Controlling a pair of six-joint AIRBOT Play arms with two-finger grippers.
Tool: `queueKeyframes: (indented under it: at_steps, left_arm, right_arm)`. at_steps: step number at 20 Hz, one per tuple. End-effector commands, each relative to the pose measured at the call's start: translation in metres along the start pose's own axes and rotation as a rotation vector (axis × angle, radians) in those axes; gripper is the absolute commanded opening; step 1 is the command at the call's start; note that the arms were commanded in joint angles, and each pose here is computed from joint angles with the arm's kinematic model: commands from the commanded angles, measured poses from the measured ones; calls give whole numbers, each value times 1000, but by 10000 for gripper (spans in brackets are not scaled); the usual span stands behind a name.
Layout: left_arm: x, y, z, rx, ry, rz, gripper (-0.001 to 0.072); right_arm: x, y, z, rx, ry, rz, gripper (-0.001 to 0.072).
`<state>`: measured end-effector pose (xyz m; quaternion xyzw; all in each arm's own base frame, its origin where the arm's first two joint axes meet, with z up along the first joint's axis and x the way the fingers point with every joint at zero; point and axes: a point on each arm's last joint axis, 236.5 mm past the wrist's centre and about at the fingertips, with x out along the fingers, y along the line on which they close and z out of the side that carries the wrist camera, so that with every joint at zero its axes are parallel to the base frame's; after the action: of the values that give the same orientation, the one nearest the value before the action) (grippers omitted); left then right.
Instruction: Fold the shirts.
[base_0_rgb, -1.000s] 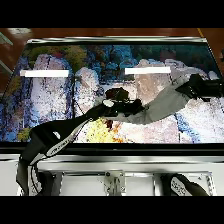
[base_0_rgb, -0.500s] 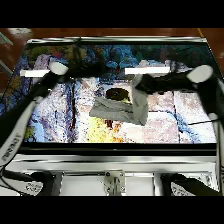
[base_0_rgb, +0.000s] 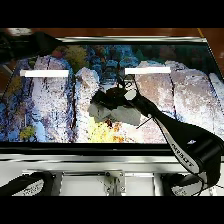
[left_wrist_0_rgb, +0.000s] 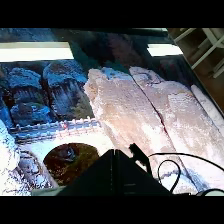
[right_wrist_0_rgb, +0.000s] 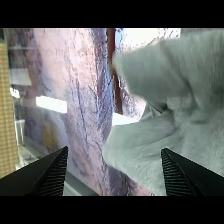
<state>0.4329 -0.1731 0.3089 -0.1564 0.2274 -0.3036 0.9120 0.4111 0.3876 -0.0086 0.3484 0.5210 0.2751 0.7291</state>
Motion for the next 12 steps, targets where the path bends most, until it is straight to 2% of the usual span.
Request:
queueKeyframes:
  at_steps: [1,3,5,8,10,12]
  left_arm:
    - [-15,0,-17,47,70,28,29]
    - [-12,9,-25,49,92,52,29]
    - [-10,22,-34,58,119,91,29]
    - [-12,34,-46,61,170,138,29]
    - [-13,35,-54,52,198,138,29]
    - [-12,36,-58,30,209,139,29]
  right_arm:
    - [-17,-14,-16,-69,123,-33,689]
    - [-61,-37,-10,-133,191,-119,689]
    - [-119,-81,10,-164,205,-281,689]
    - [-218,-164,38,-58,187,-541,690]
    - [-248,-200,33,76,202,-567,689]
    - [-243,-220,17,152,209,-551,690]
